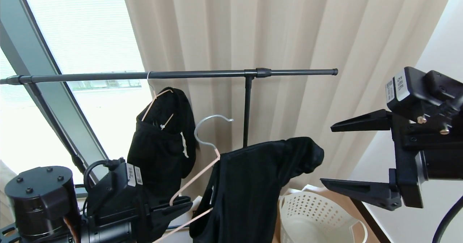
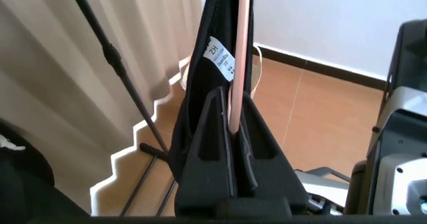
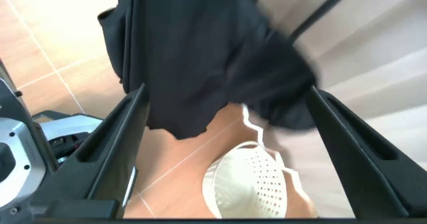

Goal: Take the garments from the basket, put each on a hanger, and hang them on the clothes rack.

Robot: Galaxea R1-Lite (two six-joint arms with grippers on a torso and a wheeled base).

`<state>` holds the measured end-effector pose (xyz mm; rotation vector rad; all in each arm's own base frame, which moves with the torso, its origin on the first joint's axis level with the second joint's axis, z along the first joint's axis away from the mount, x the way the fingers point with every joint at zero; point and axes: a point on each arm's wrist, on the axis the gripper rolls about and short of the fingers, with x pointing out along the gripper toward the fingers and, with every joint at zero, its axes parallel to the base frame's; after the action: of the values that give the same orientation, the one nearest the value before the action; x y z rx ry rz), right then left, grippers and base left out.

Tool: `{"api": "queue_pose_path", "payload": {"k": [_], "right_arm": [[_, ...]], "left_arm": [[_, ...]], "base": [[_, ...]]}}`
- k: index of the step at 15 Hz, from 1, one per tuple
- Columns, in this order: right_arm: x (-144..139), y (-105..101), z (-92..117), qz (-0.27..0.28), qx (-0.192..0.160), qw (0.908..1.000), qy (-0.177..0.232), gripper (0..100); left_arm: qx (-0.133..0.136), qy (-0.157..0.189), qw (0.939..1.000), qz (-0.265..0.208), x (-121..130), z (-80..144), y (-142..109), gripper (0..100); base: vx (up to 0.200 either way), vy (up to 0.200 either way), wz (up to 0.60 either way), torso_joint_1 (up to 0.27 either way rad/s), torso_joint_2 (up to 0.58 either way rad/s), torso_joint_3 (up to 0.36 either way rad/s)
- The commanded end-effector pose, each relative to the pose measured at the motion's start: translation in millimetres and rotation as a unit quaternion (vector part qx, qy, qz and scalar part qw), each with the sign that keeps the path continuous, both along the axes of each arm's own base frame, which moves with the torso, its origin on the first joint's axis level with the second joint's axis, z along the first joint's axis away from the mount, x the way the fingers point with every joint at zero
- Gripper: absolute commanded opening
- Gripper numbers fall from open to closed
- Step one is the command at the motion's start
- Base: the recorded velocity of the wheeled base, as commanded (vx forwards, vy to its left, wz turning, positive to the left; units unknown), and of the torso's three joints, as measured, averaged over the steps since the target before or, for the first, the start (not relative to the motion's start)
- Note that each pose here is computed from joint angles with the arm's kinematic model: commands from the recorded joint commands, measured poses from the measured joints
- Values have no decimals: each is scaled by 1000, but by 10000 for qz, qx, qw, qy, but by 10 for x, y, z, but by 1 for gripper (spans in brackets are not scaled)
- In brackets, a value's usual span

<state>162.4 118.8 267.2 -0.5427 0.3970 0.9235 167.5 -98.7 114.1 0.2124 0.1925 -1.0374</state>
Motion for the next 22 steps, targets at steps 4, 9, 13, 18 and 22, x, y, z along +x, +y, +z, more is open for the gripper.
{"api": "queue_pose_path", "payload": {"k": [4, 9, 13, 18, 22], "right_arm": [[454, -83, 9, 1105, -244, 9928, 379, 100], [724, 74, -253, 1941, -55, 9775, 820, 100], [827, 133, -385, 2068, -19, 9732, 1008, 100], [911, 195, -543, 2134, -30, 9684, 1289, 100], [977, 308, -637, 2244, -45, 9661, 1278, 100]], "left_arm": [[296, 154, 9986, -406, -93, -157, -99, 0], [314, 172, 9981, -508, -128, -168, -119, 0], [263, 113, 9983, -509, -127, -156, -120, 0], [253, 119, 9982, -527, -135, -154, -125, 0], [249, 112, 9982, -527, -135, -153, -125, 0]], "base": [[0, 0, 0, 0, 0, 0], [0, 0, 0, 0, 0, 0], [0, 0, 0, 0, 0, 0], [0, 0, 0, 0, 0, 0], [0, 0, 0, 0, 0, 0]]}}
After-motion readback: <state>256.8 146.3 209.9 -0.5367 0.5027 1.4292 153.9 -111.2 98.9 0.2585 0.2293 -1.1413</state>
